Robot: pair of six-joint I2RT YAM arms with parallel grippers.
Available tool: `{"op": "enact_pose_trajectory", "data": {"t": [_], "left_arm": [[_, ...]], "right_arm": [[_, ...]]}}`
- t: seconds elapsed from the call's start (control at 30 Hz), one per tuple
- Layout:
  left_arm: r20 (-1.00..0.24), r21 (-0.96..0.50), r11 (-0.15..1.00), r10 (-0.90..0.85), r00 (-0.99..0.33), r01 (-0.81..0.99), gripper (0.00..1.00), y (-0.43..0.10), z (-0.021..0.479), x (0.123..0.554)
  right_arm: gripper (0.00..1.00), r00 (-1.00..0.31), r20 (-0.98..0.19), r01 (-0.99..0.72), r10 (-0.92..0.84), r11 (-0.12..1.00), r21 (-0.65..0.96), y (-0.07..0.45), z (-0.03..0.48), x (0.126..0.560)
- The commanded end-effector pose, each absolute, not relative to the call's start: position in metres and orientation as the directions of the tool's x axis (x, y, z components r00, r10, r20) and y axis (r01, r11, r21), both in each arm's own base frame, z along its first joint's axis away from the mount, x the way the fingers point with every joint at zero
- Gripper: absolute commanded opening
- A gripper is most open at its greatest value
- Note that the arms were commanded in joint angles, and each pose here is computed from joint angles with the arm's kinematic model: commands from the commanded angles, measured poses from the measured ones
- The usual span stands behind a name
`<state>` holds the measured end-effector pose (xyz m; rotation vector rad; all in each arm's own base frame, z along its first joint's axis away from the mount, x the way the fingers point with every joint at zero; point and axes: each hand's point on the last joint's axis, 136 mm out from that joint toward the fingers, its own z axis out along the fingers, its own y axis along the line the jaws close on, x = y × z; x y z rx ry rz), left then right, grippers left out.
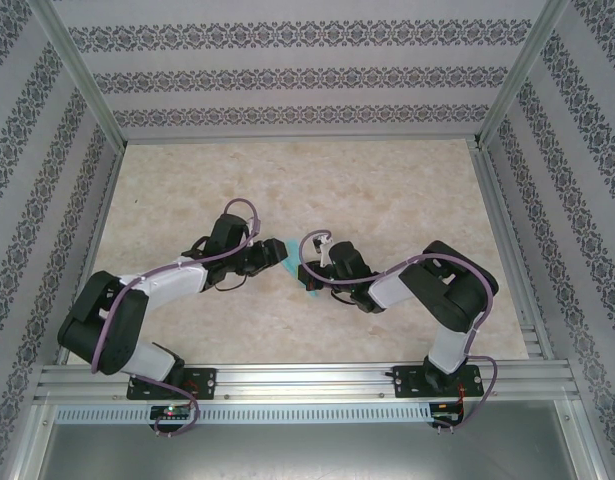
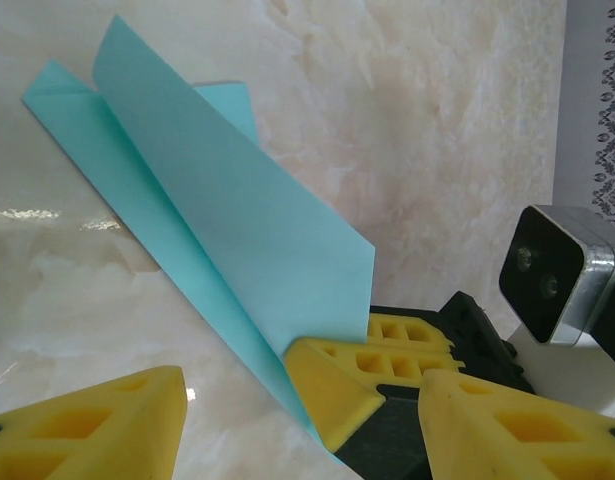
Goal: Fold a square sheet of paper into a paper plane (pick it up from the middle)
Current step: Fold the wing for the fifth time at the center of the table.
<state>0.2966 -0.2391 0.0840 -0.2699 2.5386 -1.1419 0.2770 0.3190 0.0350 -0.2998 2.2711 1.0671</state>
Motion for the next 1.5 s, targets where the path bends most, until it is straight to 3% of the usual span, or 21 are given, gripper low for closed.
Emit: {"op": "enact_pose_trajectory", "data": {"t": [0.0,1.07,1.47], "left_arm": [[-0.269,-0.769,0.639,-0.276,-0.923,0.033,0.62,-0.25,0.087,0.298],[-0.237,-0.793,0.607,-0.223,-0.946,0.055,0.5,-0.27,0.069,0.303],[-0.232,-0.797,0.601,-0.213,-0.949,0.061,0.3,-0.276,0.063,0.306]], "right_arm": [[0.0,-0.836,-0.544,-0.386,0.071,0.63,0.674,0.323,0.036,0.279],[0.0,-0.922,-0.378,-0.254,0.089,0.597,0.761,0.323,0.014,0.279],[0.0,-0.929,-0.362,-0.237,0.084,0.617,0.75,0.32,0.006,0.278]]}}
